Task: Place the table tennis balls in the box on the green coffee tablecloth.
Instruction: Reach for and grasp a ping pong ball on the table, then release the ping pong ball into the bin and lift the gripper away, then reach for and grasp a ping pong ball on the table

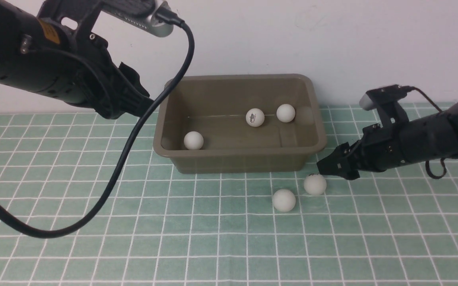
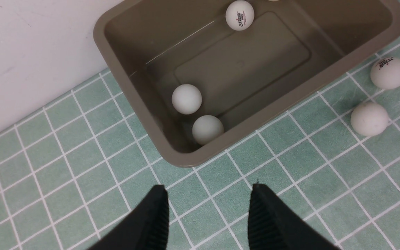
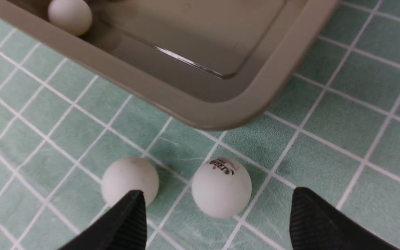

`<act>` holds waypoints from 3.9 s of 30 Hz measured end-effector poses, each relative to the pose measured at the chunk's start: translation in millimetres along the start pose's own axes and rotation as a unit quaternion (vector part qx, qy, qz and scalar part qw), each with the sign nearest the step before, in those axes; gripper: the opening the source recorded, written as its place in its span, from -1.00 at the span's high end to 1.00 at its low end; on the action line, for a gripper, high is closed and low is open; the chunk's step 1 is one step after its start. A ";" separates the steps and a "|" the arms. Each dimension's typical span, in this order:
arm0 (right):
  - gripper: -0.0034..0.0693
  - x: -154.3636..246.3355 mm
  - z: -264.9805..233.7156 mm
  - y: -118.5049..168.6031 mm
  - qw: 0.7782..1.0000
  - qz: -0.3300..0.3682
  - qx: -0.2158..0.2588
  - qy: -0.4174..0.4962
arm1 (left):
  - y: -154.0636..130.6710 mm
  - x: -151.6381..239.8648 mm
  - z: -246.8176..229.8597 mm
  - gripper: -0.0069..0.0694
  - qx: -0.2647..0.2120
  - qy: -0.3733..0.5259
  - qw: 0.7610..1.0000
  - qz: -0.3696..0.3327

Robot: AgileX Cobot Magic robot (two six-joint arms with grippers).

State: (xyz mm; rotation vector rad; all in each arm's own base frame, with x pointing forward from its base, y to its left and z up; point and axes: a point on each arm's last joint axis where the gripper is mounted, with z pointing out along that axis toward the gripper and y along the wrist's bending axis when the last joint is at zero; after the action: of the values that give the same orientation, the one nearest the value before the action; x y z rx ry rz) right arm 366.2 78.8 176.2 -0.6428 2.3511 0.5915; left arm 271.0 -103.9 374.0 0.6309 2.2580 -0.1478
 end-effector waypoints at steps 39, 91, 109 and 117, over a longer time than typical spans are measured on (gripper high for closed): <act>0.00 -3.0 -20.6 -38.2 0.996 0.021 0.084 0.004 | 0.0 0.1 0.0 0.06 0.000 0.001 1.000 0.005; -0.43 -42.4 -147.3 58.7 0.993 -0.039 0.073 -0.089 | -0.6 2.7 0.0 0.06 0.004 0.015 1.000 0.013; -0.42 13.6 -11.6 121.8 0.997 0.019 0.063 -0.029 | -1.9 1.8 0.0 0.06 0.011 0.010 1.000 0.010; -0.42 33.6 32.6 106.8 0.994 0.067 0.088 0.011 | -2.0 1.8 0.0 0.06 0.011 0.010 1.000 0.010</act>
State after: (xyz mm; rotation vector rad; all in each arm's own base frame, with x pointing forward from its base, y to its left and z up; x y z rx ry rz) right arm 296.5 170.2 157.3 -0.4169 2.4478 0.4301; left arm 268.9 -104.8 372.6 0.6698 2.2709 -0.1569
